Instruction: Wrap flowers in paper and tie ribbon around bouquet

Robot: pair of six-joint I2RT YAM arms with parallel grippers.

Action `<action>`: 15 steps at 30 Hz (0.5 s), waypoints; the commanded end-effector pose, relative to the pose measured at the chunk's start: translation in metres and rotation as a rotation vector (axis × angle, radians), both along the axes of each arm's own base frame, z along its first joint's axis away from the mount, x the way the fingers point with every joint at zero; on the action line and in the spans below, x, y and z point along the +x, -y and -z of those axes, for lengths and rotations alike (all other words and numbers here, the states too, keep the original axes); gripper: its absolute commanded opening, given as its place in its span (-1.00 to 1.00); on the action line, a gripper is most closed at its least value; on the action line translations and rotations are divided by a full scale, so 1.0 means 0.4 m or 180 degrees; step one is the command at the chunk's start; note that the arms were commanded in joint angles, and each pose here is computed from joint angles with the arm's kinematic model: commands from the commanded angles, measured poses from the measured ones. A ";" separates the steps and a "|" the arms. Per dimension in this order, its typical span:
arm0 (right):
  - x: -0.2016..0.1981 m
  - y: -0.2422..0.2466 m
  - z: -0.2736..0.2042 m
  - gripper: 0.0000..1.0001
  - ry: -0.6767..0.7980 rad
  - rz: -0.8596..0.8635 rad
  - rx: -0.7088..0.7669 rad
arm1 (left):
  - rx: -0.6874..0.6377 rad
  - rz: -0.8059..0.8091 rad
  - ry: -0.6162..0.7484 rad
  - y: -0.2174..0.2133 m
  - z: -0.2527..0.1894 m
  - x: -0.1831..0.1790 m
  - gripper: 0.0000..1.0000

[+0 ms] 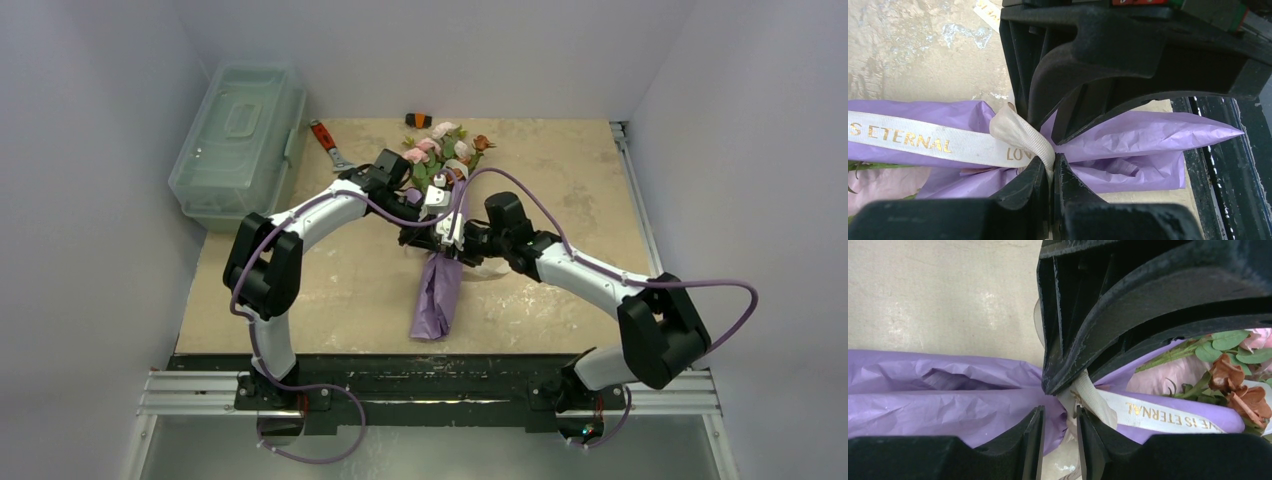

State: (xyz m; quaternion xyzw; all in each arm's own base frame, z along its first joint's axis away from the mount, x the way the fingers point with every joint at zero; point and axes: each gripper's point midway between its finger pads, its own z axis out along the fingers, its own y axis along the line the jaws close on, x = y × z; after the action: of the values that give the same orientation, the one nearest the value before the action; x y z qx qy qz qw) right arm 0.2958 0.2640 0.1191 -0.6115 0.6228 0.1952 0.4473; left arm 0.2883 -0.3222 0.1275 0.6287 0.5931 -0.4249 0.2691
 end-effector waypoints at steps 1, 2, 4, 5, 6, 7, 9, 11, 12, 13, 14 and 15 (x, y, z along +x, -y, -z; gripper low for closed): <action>0.060 -0.028 -0.080 -0.27 0.0246 0.0142 0.0240 | -0.0171 0.0152 0.0021 0.022 -0.033 -0.010 -1.00; 0.061 -0.029 -0.081 -0.27 0.0251 0.0145 0.0247 | -0.0167 0.0152 0.0020 0.022 -0.032 -0.010 -1.00; 0.061 -0.031 -0.080 -0.27 0.0249 0.0141 0.0252 | -0.0173 0.0159 0.0014 0.023 -0.033 -0.011 -1.00; 0.062 -0.033 -0.081 -0.28 0.0253 0.0140 0.0259 | -0.0177 0.0164 0.0011 0.023 -0.032 -0.012 -1.00; 0.062 -0.035 -0.081 -0.28 0.0259 0.0138 0.0264 | -0.0181 0.0167 0.0013 0.023 -0.033 -0.012 -1.00; 0.062 -0.038 -0.082 -0.29 0.0266 0.0140 0.0272 | -0.0180 0.0167 0.0009 0.023 -0.033 -0.012 -1.00; 0.065 -0.041 -0.085 -0.32 0.0281 0.0152 0.0286 | -0.0173 0.0170 0.0001 0.022 -0.030 -0.013 -1.00; 0.069 -0.042 -0.086 -0.38 0.0293 0.0170 0.0294 | -0.0172 0.0172 0.0000 0.023 -0.030 -0.013 -1.00; 0.069 -0.043 -0.086 -0.41 0.0299 0.0170 0.0296 | -0.0170 0.0170 -0.0003 0.022 -0.029 -0.012 -1.00; 0.070 -0.043 -0.085 -0.43 0.0301 0.0177 0.0292 | -0.0166 0.0171 -0.0011 0.023 -0.028 -0.013 -1.00; 0.072 -0.042 -0.084 -0.46 0.0302 0.0187 0.0285 | -0.0168 0.0172 -0.0006 0.022 -0.029 -0.012 -1.00; 0.073 -0.040 -0.082 -0.50 0.0304 0.0198 0.0270 | -0.0164 0.0175 -0.0005 0.023 -0.028 -0.012 -1.00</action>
State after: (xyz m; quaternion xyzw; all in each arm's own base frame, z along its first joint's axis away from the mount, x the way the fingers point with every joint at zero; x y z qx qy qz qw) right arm 0.2998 0.2736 0.1216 -0.6069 0.6165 0.1991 0.4605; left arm 0.2887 -0.3232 0.1269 0.6268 0.5925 -0.4301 0.2666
